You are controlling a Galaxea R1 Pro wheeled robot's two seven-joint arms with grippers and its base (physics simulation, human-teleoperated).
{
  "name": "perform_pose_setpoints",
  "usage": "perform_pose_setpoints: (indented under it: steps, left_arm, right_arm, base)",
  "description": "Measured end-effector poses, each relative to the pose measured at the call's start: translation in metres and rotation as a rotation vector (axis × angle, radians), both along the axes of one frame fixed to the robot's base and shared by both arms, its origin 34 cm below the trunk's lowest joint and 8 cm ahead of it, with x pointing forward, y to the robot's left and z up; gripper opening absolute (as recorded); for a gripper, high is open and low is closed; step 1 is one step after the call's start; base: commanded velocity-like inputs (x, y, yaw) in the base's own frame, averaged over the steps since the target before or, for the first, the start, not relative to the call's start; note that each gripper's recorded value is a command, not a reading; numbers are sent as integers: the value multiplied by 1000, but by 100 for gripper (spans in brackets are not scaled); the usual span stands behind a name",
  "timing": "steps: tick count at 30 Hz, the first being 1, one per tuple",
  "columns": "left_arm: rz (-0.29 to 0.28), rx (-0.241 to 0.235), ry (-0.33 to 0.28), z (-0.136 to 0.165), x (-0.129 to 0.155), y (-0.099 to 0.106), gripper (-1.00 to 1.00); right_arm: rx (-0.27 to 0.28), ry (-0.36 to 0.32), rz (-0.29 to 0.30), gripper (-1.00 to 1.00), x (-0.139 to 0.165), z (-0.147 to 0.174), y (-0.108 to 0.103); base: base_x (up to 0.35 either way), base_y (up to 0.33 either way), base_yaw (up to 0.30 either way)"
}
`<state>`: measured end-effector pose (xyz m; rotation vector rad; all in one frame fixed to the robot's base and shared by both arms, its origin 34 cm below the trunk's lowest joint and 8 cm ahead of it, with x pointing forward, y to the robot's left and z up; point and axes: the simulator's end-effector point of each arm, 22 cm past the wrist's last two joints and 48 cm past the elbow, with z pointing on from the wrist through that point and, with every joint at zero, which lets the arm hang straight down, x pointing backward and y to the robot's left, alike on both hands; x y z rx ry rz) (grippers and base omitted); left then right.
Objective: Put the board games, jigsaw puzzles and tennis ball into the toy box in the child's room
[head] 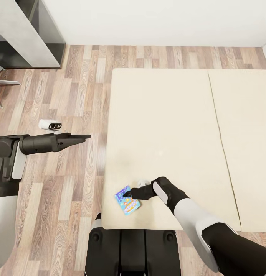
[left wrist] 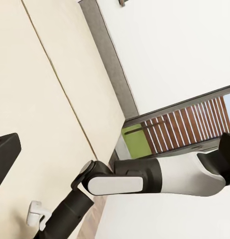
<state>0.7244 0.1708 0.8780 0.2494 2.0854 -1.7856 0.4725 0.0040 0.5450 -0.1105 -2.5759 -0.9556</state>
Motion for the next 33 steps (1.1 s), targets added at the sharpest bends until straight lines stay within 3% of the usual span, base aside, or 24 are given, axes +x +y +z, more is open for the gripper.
perform_pose_setpoints:
  steps: [33]
  left_arm:
    - [0, 2, 6, -2, -2, 0, 100]
  right_arm:
    - [12, -43, -14, 100, 7, 0, 11]
  base:
    - [0, 0, 0]
